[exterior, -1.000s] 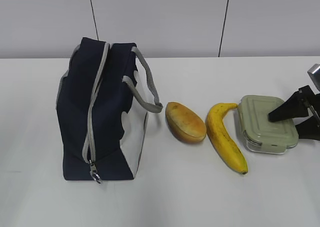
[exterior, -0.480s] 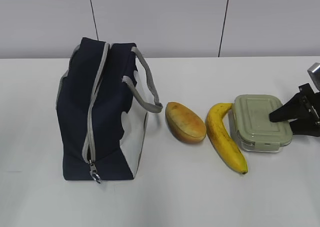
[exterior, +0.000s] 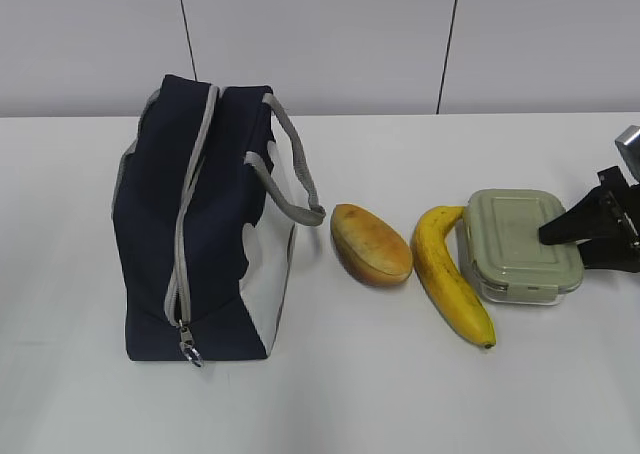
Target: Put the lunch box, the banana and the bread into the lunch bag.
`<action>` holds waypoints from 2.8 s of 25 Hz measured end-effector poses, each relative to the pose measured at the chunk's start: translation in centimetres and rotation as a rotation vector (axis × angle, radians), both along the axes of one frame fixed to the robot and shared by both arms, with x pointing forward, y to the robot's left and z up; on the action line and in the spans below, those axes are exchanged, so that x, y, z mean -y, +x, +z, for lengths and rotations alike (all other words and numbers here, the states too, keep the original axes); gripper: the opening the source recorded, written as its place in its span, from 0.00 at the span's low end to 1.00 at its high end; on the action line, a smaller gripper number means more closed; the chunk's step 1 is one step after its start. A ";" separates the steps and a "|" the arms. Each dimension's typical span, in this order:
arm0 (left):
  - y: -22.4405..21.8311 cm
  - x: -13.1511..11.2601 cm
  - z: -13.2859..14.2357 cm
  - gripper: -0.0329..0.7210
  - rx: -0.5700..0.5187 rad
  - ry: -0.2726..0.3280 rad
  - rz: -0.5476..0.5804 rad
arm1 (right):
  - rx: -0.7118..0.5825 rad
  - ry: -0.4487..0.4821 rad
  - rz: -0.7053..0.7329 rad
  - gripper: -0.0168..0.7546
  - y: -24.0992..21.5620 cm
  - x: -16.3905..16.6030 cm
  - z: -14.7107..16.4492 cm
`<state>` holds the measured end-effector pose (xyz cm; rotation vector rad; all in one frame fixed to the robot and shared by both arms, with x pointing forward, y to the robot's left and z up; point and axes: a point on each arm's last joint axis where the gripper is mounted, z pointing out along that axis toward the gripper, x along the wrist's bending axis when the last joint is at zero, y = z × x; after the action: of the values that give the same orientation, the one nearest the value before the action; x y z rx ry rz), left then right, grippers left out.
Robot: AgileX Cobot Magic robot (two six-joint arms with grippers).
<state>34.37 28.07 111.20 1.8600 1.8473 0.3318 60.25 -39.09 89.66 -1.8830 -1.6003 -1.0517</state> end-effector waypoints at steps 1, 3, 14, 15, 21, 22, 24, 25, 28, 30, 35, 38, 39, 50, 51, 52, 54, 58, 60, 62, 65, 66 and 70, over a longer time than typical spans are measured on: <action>0.0 0.0 0.0 0.60 0.000 -0.002 0.000 | -0.001 0.002 -0.003 0.51 0.0 0.0 0.0; 0.0 0.1 0.0 0.60 -0.001 -0.010 -0.002 | -0.009 0.010 -0.015 0.51 0.1 0.0 0.0; 0.0 0.3 0.0 0.59 -0.003 -0.034 -0.007 | -0.026 -0.021 -0.085 0.51 0.2 0.2 1.5; 0.0 0.3 0.0 0.59 -0.007 -0.039 -0.008 | -0.020 -0.027 -0.090 0.51 0.1 0.2 2.0; 1.5 0.8 -0.7 0.59 -0.070 -0.076 -0.012 | -0.008 -0.035 -0.080 0.50 0.3 -1.4 4.1; 1.9 0.9 -0.8 0.59 -0.079 -0.078 -0.011 | -0.002 -0.037 -0.071 0.50 0.4 -1.9 4.5; 2.5 0.9 -0.7 0.59 -0.090 -0.080 -0.010 | -0.001 -0.037 -0.055 0.50 0.5 -3.0 5.2; 2.9 1.0 -0.6 0.59 -0.095 -0.081 -0.010 | 0.008 -0.040 -0.045 0.50 0.5 -3.6 5.7; 4.3 1.5 0.1 0.59 -0.094 -0.094 -0.026 | 0.036 -0.044 -0.015 0.50 0.5 -5.2 7.1; 5.5 2.0 0.8 0.59 -0.093 -0.102 -0.051 | 0.051 -0.036 0.001 0.50 0.5 -6.3 8.0; 8.6 4.7 1.7 0.59 -0.110 -0.099 -0.162 | 0.102 -0.030 0.063 0.50 0.8 -9.5 10.8; 10.6 7.0 1.7 0.59 -0.105 -0.098 -0.229 | 0.133 -0.023 0.094 0.50 1.1 -11.3 12.5; 11.3 7.6 1.6 0.59 -0.103 -0.098 -0.241 | 0.142 -0.018 0.103 0.50 1.2 -11.8 13.0; 18.6 11.0 -2.1 0.59 -0.160 -0.069 -0.263 | 0.228 0.041 0.183 0.50 2.2 -17.1 17.6; 19.2 11.2 -2.4 0.58 -0.164 -0.064 -0.268 | 0.234 0.045 0.192 0.50 2.2 -17.6 18.0; 19.6 11.3 -2.7 0.56 -0.168 -0.062 -0.269 | 0.245 0.047 0.203 0.50 2.2 -18.1 18.4; 20.3 11.6 -3.1 0.44 -0.177 -0.055 -0.276 | 0.253 0.055 0.226 0.50 2.0 -19.2 18.9; 20.7 11.7 -3.7 0.09 -0.187 -0.031 -0.304 | 0.263 0.067 0.270 0.50 1.6 -21.2 19.6; 20.7 11.7 -3.7 0.06 -0.186 -0.030 -0.304 | 0.263 0.073 0.296 0.50 1.3 -22.1 19.7; 20.7 11.7 -3.6 0.06 -0.184 -0.028 -0.309 | 0.258 0.078 0.322 0.50 1.0 -22.9 19.7; 20.7 11.8 -3.6 0.06 -0.188 -0.049 -0.311 | 0.249 0.083 0.336 0.50 0.7 -23.6 19.7; 20.6 12.0 -3.6 0.06 -0.190 -0.062 -0.312 | 0.242 0.086 0.329 0.50 0.7 -23.7 19.6; 20.5 12.4 -3.4 0.06 -0.196 -0.113 -0.319 | 0.233 0.118 0.284 0.50 1.3 -24.1 19.3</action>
<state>54.89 15.70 107.76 2.1260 1.6121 -0.0663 61.56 -15.03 108.99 -1.4466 -1.8250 -1.2419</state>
